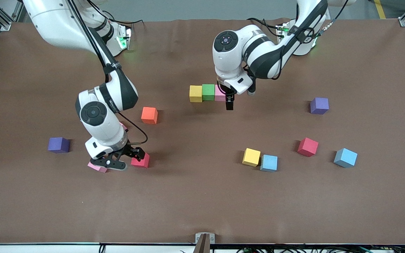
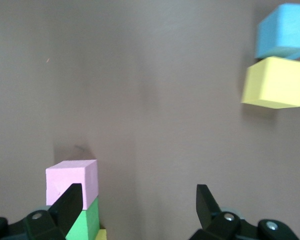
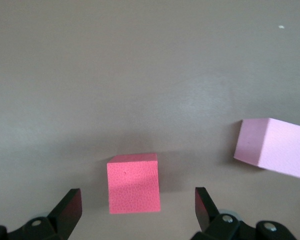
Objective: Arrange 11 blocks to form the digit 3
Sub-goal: 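Grasp the red cube with the right gripper while the left gripper withdraws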
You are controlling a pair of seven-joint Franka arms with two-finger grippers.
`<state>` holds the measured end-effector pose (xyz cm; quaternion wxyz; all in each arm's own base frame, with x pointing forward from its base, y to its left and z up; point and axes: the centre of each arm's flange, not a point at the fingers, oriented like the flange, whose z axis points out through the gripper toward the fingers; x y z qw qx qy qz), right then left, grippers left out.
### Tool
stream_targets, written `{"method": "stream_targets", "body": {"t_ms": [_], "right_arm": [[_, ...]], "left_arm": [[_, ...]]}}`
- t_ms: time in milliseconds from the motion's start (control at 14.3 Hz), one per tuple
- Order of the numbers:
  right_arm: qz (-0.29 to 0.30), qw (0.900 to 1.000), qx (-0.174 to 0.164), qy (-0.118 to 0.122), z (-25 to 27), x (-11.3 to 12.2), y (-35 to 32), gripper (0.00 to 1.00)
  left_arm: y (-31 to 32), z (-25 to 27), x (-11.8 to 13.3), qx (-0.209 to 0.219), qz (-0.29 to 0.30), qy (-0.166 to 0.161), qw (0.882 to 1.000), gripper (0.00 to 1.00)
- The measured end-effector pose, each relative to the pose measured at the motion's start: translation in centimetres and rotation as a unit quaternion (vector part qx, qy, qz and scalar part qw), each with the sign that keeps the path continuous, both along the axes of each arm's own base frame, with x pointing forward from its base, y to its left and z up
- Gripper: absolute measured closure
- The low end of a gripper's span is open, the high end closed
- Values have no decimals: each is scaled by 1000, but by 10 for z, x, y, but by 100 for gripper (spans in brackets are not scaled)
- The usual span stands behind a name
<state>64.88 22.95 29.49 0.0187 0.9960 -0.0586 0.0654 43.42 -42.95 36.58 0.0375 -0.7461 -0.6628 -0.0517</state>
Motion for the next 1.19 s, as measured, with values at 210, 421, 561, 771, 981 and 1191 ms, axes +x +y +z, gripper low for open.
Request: {"method": "stream_targets", "body": {"t_ms": [210,421,561,771,981,1191], "right_arm": [[28,999,-6,23,-35,0,5,0],[38,999,-7,33,-52,1,9,0],[40,999,-8,36,-56,1,9,0],[42,998,-9,42,-65,0,8,2],[44,998,-9,45,-70,0,9,4],[45,998,-10,50,-79,0,9,15]], "left_arm": [[33,37,50,-3,-47,3,999,0],[80,65,104,-9,-115,11,993,0],[113,76,133,-14,-168,12,986,0],[162,94,167,-14,-234,5,972,0],[219,119,192,-4,-299,17,954,0],[249,141,200,4,-367,37,929,0]]}}
